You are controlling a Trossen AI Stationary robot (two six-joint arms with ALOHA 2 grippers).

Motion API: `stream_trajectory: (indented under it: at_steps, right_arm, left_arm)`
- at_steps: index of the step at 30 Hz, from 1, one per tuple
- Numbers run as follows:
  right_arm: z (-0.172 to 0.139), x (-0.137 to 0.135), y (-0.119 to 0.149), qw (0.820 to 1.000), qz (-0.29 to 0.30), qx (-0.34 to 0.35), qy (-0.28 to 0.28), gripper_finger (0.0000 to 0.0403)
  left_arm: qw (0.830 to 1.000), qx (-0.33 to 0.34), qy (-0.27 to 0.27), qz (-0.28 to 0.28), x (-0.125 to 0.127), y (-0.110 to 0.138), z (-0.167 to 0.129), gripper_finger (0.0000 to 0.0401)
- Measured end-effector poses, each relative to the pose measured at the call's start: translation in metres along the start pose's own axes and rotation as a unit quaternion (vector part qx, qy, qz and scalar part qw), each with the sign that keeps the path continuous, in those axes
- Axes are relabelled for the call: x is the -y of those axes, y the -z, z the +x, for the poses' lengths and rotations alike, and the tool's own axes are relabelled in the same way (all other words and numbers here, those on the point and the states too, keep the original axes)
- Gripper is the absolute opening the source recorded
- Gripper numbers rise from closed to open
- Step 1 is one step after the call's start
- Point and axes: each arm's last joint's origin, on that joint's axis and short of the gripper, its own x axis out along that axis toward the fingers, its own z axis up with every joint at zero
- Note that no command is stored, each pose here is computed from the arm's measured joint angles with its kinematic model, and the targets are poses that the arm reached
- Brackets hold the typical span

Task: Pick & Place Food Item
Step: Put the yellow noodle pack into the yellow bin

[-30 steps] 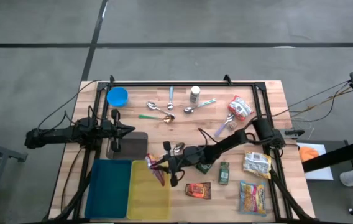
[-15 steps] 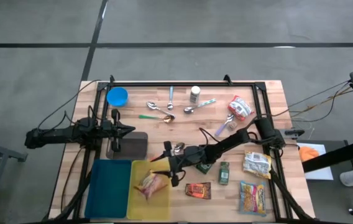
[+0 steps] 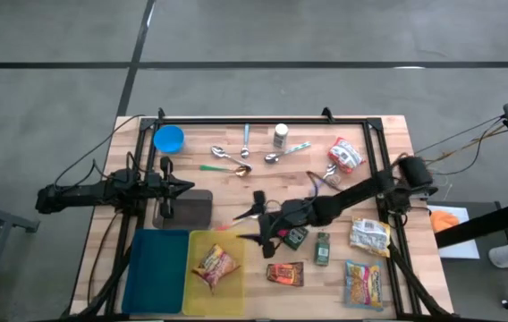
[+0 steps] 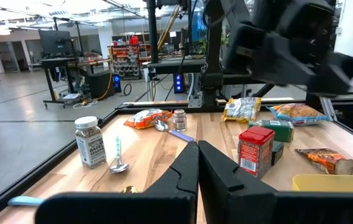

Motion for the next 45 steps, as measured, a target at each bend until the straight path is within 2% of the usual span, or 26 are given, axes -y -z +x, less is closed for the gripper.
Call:
stream_trajectory:
  at_steps: [10, 15, 19, 24, 27, 30, 33, 36, 43, 45]
  right_arm:
    - [-0.085, 0.02, -0.019, 0.985, 0.07, -0.149, 0.045, 0.0229]
    - [-0.129, 0.029, -0.03, 0.962, 0.154, -0.22, 0.057, 0.0229]
    - [-0.162, 0.033, -0.033, 0.934, 0.223, -0.268, 0.077, 0.0229]
    - [-0.197, 0.037, -0.027, 0.882, 0.308, -0.335, 0.121, 0.0229]
    - [-0.213, 0.038, -0.022, 0.842, 0.354, -0.376, 0.157, 0.0229]
    - [-0.224, 0.038, -0.015, 0.794, 0.397, -0.413, 0.203, 0.0229]
    - [-0.23, 0.034, -0.01, 0.749, 0.433, -0.441, 0.24, 0.0229]
    - [-0.232, 0.027, -0.005, 0.711, 0.451, -0.471, 0.262, 0.0229]
    - [-0.229, 0.003, 0.003, 0.633, 0.487, -0.536, 0.273, 0.0228]
    - [-0.228, -0.005, 0.004, 0.616, 0.49, -0.553, 0.271, 0.0228]
  left_arm:
    - [1.0, -0.003, 0.0, 0.0, 0.0, 0.0, 0.0, 0.001]
    - [1.0, -0.004, 0.0, 0.0, 0.0, 0.001, 0.0, 0.001]
    - [1.0, -0.006, 0.0, 0.0, 0.0, 0.001, 0.001, 0.001]
    - [1.0, -0.006, 0.0, 0.0, 0.0, 0.001, 0.001, 0.001]
    - [1.0, -0.006, 0.0, 0.0, 0.0, 0.001, 0.001, 0.001]
    - [1.0, -0.006, 0.0, 0.0, 0.0, 0.001, 0.001, 0.001]
    - [1.0, -0.006, 0.0, 0.0, 0.0, 0.001, 0.001, 0.001]
    - [1.0, -0.006, 0.001, 0.0, 0.0, 0.001, 0.001, 0.001]
    - [1.0, -0.006, 0.0, 0.0, 0.0, 0.001, 0.001, 0.001]
    - [1.0, -0.006, 0.0, 0.0, 0.0, 0.001, 0.001, 0.001]
